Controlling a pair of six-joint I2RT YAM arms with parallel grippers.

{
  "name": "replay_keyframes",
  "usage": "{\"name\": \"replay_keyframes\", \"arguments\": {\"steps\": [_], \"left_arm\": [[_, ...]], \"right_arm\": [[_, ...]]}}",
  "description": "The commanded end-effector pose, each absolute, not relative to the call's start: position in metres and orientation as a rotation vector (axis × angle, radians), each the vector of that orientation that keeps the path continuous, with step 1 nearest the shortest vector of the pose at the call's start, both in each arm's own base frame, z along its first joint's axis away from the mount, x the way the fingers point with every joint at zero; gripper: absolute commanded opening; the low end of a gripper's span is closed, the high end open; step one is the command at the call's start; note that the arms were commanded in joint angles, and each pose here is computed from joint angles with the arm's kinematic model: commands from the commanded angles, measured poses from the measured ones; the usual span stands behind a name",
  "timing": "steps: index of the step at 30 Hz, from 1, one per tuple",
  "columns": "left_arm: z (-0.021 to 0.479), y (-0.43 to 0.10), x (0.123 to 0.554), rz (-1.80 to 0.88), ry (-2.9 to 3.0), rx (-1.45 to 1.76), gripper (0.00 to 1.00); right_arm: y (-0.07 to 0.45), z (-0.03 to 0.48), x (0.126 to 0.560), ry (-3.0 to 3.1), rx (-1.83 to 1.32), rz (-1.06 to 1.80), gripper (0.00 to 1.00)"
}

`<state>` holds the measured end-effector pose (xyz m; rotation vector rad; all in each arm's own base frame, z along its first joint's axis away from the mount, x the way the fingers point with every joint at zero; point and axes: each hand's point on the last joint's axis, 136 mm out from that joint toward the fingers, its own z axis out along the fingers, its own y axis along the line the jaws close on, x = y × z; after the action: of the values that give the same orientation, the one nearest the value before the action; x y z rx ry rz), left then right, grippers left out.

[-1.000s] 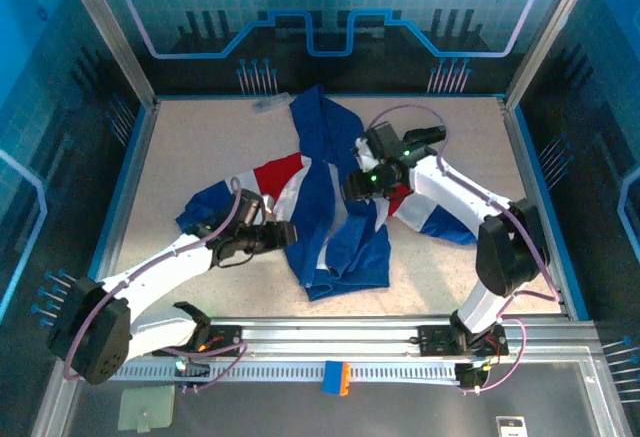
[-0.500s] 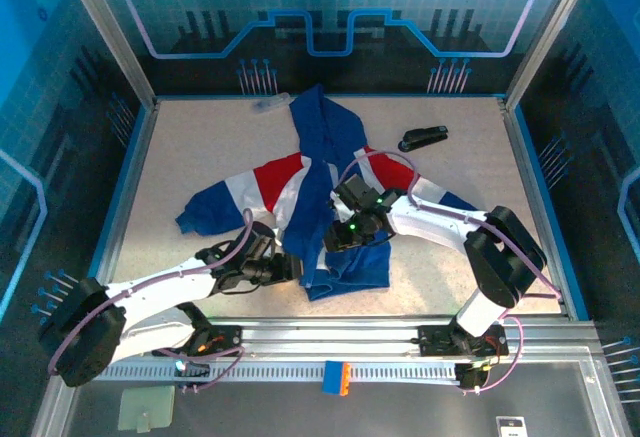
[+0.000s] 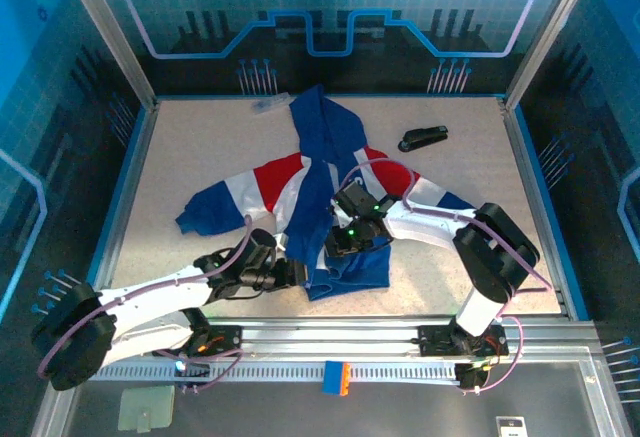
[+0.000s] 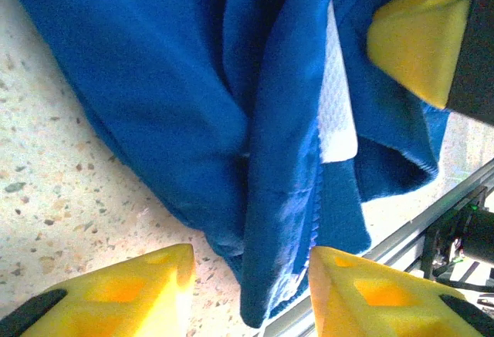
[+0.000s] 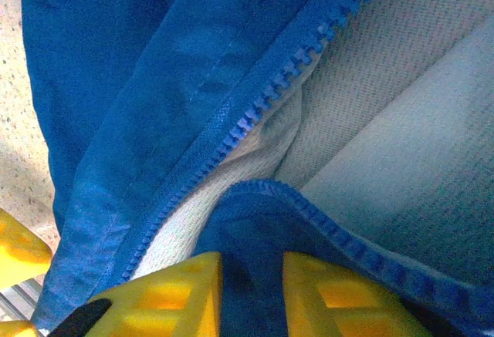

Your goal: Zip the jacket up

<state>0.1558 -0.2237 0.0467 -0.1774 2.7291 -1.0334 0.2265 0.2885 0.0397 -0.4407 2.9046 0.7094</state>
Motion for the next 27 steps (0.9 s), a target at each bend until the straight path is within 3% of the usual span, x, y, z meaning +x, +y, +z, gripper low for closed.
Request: {"name": "replay_keyframes", "arguments": {"steps": [1, 3, 7, 9, 17, 21, 27], "left_arm": [[0.044, -0.231, 0.149, -1.077, 2.744, -0.198, 0.42], [0.047, -0.235, 0.147, -1.092, 2.741, -0.187, 0.37], [0.058, -0.231, 0.148, -1.085, 2.719, -0.209, 0.08], [0.068, -0.227, 0.149, -1.074, 2.695, -0.208, 0.0], [0.107, -0.231, 0.161, -1.165, 2.555, -0.231, 0.0], [0.119, -0.245, 0.171, -1.24, 2.502, -0.242, 0.0], [0.139, -0.275, 0.189, -1.345, 2.454, -0.224, 0.0]], "right_arm": [[0.29, 0.029, 0.217, 2.936, -0.442, 0.713, 0.28], [0.288, 0.027, 0.217, 2.938, -0.437, 0.704, 0.28], [0.286, 0.024, 0.217, 2.937, -0.423, 0.692, 0.28], [0.286, 0.025, 0.217, 2.928, -0.42, 0.696, 0.28], [0.281, 0.063, 0.235, 2.783, -0.362, 0.764, 0.31], [0.263, 0.098, 0.239, 2.686, -0.278, 0.79, 0.46], [0.228, 0.14, 0.239, 2.605, -0.097, 0.856, 0.46]]}}
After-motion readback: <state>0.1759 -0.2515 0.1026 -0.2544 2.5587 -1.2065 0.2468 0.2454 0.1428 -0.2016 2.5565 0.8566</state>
